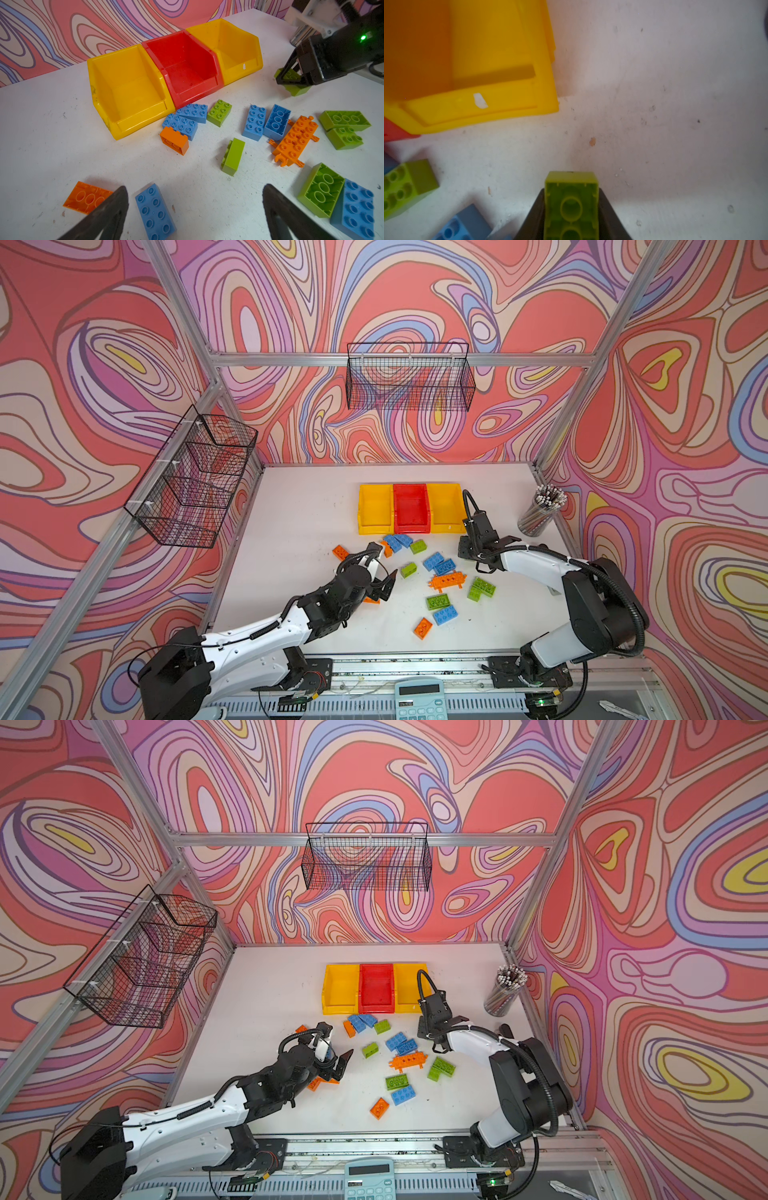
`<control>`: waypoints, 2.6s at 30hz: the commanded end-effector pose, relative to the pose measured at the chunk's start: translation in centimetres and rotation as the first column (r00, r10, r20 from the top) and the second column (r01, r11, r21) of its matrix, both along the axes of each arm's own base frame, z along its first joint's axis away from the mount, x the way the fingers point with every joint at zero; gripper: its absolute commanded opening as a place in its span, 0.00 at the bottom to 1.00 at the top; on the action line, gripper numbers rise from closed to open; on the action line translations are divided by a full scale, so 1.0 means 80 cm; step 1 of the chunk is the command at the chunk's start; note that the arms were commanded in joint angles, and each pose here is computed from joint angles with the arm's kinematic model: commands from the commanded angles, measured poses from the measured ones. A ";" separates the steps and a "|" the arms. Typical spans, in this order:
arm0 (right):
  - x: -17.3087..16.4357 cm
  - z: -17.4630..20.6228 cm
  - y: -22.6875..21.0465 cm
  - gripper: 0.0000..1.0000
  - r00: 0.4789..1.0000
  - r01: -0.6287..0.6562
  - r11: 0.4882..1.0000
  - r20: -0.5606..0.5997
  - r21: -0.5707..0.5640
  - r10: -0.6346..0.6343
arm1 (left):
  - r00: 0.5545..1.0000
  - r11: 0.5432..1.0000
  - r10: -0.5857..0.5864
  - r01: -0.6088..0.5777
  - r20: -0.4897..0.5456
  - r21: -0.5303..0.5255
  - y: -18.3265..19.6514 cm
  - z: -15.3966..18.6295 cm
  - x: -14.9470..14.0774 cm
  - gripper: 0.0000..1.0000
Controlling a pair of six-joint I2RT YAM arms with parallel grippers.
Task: Sort the legos into containers by color
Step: Pick up the lego from the middle-right of the table, then place the lego in the container, then pick up the lego from the middle-right of the table.
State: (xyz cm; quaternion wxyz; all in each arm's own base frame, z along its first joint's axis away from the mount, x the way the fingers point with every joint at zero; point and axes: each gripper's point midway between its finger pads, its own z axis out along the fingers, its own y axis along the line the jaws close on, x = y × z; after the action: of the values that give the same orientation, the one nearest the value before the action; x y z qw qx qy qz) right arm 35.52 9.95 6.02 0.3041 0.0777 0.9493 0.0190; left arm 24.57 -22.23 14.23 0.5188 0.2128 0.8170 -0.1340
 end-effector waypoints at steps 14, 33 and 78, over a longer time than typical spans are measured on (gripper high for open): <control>0.162 0.083 0.066 0.28 0.982 -0.098 0.994 0.159 -0.040 0.104 | 0.997 0.997 0.059 -0.062 -0.055 -0.046 0.011 0.008 -0.003 1.00; 0.209 0.042 0.083 0.59 0.983 -0.115 0.991 0.137 -0.074 0.124 | 0.994 0.994 0.105 -0.105 -0.044 -0.013 0.024 0.019 0.000 1.00; -0.093 0.016 -0.033 0.70 0.991 0.133 0.989 -0.038 0.068 -0.131 | 0.982 0.968 -0.128 0.093 -0.142 -0.232 -0.042 0.015 -0.024 1.00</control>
State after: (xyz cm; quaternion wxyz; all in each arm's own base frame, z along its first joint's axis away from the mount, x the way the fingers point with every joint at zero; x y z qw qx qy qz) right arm 29.73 8.31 8.27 0.3038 0.1101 0.9454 0.0435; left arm 22.83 -25.30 15.15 0.4656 0.1934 0.8263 -0.2512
